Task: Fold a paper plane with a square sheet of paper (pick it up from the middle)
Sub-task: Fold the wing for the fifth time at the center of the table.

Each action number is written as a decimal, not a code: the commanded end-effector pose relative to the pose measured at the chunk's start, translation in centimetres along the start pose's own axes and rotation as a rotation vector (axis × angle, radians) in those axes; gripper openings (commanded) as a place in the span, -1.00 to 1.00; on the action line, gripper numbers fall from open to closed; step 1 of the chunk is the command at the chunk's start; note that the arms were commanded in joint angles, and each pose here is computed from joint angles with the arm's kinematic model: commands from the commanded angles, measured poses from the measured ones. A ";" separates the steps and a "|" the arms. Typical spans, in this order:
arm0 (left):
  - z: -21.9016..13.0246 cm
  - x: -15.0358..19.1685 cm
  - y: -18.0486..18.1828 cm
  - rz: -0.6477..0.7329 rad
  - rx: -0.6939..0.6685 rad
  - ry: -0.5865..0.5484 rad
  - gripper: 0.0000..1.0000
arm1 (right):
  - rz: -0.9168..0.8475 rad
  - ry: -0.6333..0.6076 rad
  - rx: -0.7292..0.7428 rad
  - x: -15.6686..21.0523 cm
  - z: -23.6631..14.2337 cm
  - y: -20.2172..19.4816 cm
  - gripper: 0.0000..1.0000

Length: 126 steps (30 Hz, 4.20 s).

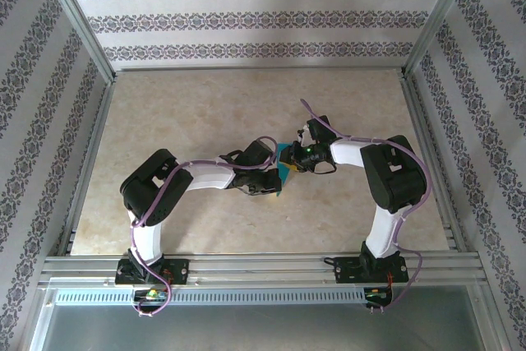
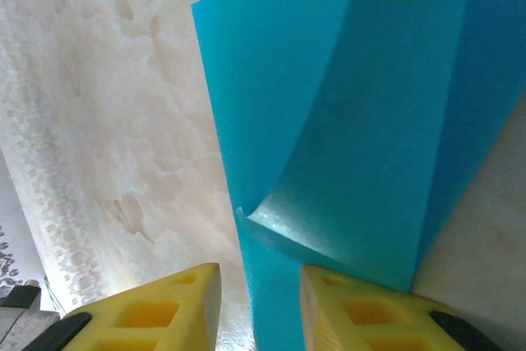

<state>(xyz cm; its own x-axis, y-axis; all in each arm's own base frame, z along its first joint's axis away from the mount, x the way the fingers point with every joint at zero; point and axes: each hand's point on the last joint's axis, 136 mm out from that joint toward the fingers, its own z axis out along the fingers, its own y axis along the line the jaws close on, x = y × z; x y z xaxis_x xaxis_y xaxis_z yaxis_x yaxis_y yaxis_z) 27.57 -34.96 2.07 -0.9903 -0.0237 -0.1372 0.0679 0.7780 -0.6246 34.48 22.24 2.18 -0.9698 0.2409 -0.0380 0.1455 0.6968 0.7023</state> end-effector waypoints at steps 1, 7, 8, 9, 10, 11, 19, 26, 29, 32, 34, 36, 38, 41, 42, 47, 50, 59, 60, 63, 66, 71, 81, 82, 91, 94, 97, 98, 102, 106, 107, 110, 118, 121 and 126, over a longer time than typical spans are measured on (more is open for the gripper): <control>0.2 2.8 1.6 0.016 -0.101 0.089 -0.87 | 0.042 0.008 0.134 0.3 0.7 -3.7 -0.32; -0.5 2.7 0.2 0.063 -0.095 0.082 -0.82 | 0.065 0.018 0.159 0.6 0.9 -4.4 -0.33; -0.8 2.5 -0.4 0.072 -0.080 0.073 -0.81 | 0.068 0.021 0.158 0.6 1.0 -4.5 -0.33; -1.2 2.2 -1.0 0.079 -0.065 0.060 -0.81 | 0.069 0.023 0.159 0.7 1.1 -4.5 -0.34; -1.6 1.8 -1.6 0.088 -0.053 0.042 -0.80 | 0.071 0.024 0.158 0.8 1.1 -4.6 -0.34; -2.0 1.3 -2.2 0.096 -0.039 0.019 -0.80 | 0.072 0.026 0.158 0.8 1.1 -4.6 -0.34; -2.4 -2.1 -2.7 0.065 -0.043 -0.073 -0.76 | 0.084 0.038 0.157 1.2 1.4 -5.0 -0.34; -0.3 -2.4 -1.7 0.043 -0.078 -0.041 -0.83 | 0.096 0.039 0.152 1.2 1.5 -5.0 -0.35; -0.2 -2.2 -0.9 0.045 -0.108 -0.041 -0.86 | 0.100 0.040 0.150 1.2 1.6 -5.0 -0.35; 0.2 -1.7 -0.4 0.036 -0.103 -0.031 -0.89 | 0.105 0.043 0.152 1.3 1.7 -5.1 -0.35; 0.3 -1.2 0.0 0.032 -0.109 -0.022 -0.90 | 0.110 0.042 0.156 1.3 1.7 -5.3 -0.36; 0.4 -0.7 0.4 0.029 -0.118 -0.011 -0.90 | 0.119 0.042 0.159 1.4 1.8 -5.5 -0.36; 0.4 -0.2 0.6 0.029 -0.126 0.001 -0.91 | 0.123 0.043 0.161 1.4 1.8 -5.6 -0.36; 0.5 0.5 1.1 0.026 -0.138 0.019 -0.91 | 0.128 0.042 0.164 1.4 1.9 -5.7 -0.36; 0.5 0.7 1.3 0.025 -0.143 0.024 -0.91 | 0.130 0.042 0.164 1.4 1.9 -5.8 -0.37; 0.2 1.6 1.5 0.037 -0.161 0.042 -0.91 | 0.141 0.037 0.173 1.5 1.9 -6.0 -0.37; 0.0 2.7 1.5 0.047 -0.171 0.066 -0.91 | 0.149 0.036 0.175 1.6 2.0 -6.2 -0.37; -1.1 6.0 0.9 0.088 -0.160 0.136 -0.90 | 0.160 0.036 0.174 1.7 2.1 -6.4 -0.37; -1.3 5.8 0.8 0.097 -0.159 0.129 -0.90 | 0.162 0.036 0.174 1.7 2.1 -6.4 -0.37; -2.8 4.3 0.0 0.129 -0.165 0.072 -0.89 | 0.164 0.039 0.153 1.9 2.1 -5.8 -0.37; -4.7 1.8 -0.9 0.127 -0.135 -0.028 -0.89 | 0.170 0.042 0.109 2.2 2.4 -4.2 -0.37; -7.1 -1.3 -0.1 0.063 -0.112 -0.178 -0.89 | 0.178 0.022 0.043 2.7 3.2 -0.8 -0.37; -5.2 -3.5 0.6 -0.038 -0.026 -0.221 -0.91 | 0.165 -0.005 -0.016 2.6 2.7 2.5 -0.37; -4.8 -3.5 0.6 -0.049 -0.014 -0.214 -0.92 | 0.162 -0.005 -0.019 2.5 2.6 2.6 -0.37; -2.8 -1.9 2.9 -0.109 -0.034 -0.162 -0.96 | 0.129 0.002 -0.060 2.2 1.9 4.0 -0.37; -2.5 -1.2 4.2 -0.120 -0.076 -0.151 -0.97 | 0.108 -0.008 -0.079 1.7 1.2 4.5 -0.38; -2.2 -0.9 4.7 -0.132 -0.082 -0.144 -0.98 | 0.069 -0.017 -0.094 1.3 0.3 5.0 -0.38; -2.2 -0.7 4.9 -0.134 -0.086 -0.141 -0.98 | 0.057 -0.018 -0.096 1.3 0.2 5.0 -0.38; -2.1 -0.6 5.1 -0.137 -0.092 -0.137 -0.98 | -0.002 -0.010 -0.069 1.3 0.4 4.3 -0.38; -2.0 -0.3 5.3 -0.143 -0.097 -0.126 -0.98 | -0.070 0.023 -0.061 1.5 1.3 3.7 -0.41; -1.9 -0.3 5.3 -0.145 -0.095 -0.124 -0.98 | -0.084 0.033 -0.061 1.4 1.5 3.7 -0.42; -1.8 0.0 5.6 -0.152 -0.099 -0.113 -0.98 | -0.112 0.045 -0.046 1.2 2.1 3.3 -0.43; -1.6 0.6 6.1 -0.158 -0.112 -0.090 -0.99 | -0.120 0.048 0.024 0.0 2.8 1.9 -0.43; -1.5 1.0 6.5 -0.161 -0.122 -0.078 -1.00 | -0.119 0.041 0.048 -0.6 2.6 1.5 -0.43; -1.4 1.5 6.8 -0.162 -0.132 -0.065 -1.00 | -0.141 0.016 0.053 -2.1 1.8 2.0 -0.42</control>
<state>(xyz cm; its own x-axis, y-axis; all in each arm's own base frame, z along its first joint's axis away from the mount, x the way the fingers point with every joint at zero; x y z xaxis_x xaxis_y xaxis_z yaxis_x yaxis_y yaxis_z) 28.48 -30.81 1.92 -0.9634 -0.1978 -0.1811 -0.0476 0.7907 -0.6103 35.58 25.57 2.42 -0.9899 0.1213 -0.0732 0.0378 0.7241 0.6886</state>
